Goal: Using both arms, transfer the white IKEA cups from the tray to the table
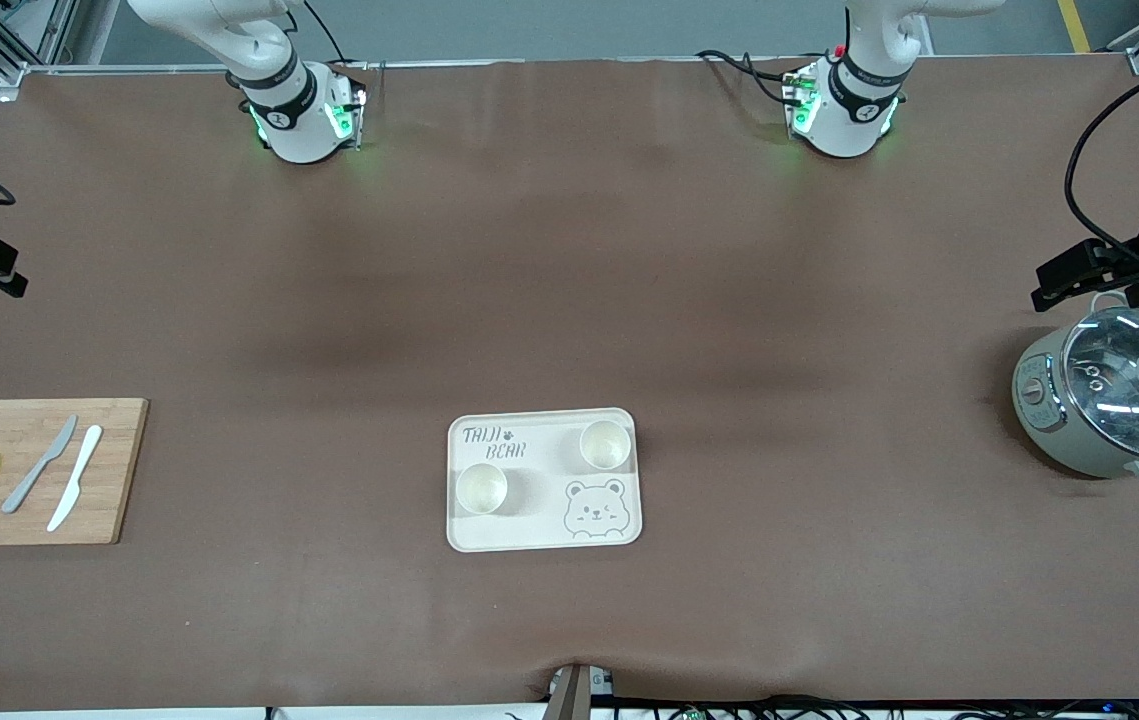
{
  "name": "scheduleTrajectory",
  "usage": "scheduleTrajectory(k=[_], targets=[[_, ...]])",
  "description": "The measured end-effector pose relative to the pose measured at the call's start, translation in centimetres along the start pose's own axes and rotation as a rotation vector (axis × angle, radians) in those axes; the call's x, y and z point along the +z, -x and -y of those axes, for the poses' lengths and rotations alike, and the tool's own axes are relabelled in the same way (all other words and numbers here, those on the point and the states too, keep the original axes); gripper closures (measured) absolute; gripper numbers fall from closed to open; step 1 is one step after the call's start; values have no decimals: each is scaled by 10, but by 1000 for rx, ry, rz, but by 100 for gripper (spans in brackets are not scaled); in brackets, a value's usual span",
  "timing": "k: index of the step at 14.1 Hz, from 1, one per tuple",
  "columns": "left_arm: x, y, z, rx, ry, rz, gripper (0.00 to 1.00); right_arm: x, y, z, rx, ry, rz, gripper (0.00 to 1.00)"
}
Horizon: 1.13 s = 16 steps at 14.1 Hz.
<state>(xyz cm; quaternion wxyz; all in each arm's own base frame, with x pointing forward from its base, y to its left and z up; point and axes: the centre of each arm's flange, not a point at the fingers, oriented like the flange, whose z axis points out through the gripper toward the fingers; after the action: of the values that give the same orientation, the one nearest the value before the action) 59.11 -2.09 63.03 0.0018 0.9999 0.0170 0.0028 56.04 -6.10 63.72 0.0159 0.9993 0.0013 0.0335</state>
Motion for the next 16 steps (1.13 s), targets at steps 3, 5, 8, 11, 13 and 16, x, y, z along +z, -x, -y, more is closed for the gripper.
scheduleTrajectory(k=[3,5,8,11,13,16], targets=[[0,0,0,1,0,0,0,1,0,0,0,0,2,0],[0,0,-1,2,0,0,0,1,-1,0,1,0,2,0],[0,0,-1,2,0,0,0,1,0,-1,3,1,2,0],[2,0,-5,7,0,3,0,0,0,-2,4,1,-1,0],[5,-1,-8,13,0,9,0,-4,-1,-2,4,2,-9,0],[17,-4,-18,24,-2,29,0,-9,-1,-7,13,4,-21,0]])
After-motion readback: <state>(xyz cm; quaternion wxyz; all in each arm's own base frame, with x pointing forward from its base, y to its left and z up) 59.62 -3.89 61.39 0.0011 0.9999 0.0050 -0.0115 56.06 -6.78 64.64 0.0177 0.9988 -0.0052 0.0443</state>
